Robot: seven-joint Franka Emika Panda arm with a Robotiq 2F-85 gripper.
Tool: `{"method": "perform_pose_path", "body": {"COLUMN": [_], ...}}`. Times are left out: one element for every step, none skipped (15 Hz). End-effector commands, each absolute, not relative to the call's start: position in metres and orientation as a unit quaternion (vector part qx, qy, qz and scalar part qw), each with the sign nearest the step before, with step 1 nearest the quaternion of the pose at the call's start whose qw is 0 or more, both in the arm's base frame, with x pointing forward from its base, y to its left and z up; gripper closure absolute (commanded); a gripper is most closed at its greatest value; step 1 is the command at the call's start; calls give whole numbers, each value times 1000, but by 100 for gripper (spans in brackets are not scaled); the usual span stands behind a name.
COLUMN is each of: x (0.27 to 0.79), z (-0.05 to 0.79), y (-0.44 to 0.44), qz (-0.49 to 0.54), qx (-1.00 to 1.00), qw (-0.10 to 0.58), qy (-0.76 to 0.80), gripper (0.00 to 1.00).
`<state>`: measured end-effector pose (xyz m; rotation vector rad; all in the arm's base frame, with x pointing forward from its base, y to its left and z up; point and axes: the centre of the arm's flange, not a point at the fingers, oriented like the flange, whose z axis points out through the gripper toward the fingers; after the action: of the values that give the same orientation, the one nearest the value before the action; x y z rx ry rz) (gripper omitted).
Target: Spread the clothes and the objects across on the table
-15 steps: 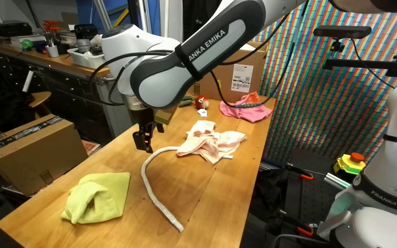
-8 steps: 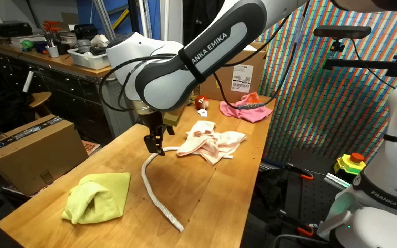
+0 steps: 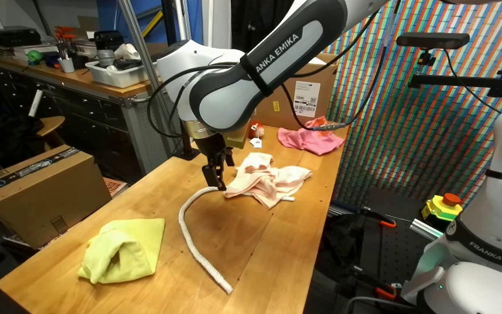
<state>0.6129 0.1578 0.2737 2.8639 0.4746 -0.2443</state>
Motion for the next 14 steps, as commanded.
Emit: {"method": "perform_pose_path", "body": {"x": [596, 594, 592, 589, 586, 582, 579, 576, 572, 569, 566, 564, 562, 561], "z": [287, 288, 288, 289, 289, 287, 286, 284, 283, 281, 280, 279, 278, 278], "y": [138, 134, 131, 128, 125, 120, 116, 109, 105, 100, 95, 90, 84, 78], "qz": [-94, -96, -95, -93, -93, -94, -95, -98, -100, -101, -99, -98, -90, -84], "qx": [977, 977, 978, 979, 979, 979, 980, 981, 981, 982, 983, 984, 985, 987], "qw": [100, 97, 97, 99, 101, 106, 107, 107, 107, 107, 109, 106, 109, 111], "qy": [166, 162, 157, 153, 150, 145, 138, 131, 125, 119, 113, 107, 96, 86], "gripper": [0, 0, 0, 0, 0, 0, 0, 0, 0, 0, 0, 0, 0, 0]}}
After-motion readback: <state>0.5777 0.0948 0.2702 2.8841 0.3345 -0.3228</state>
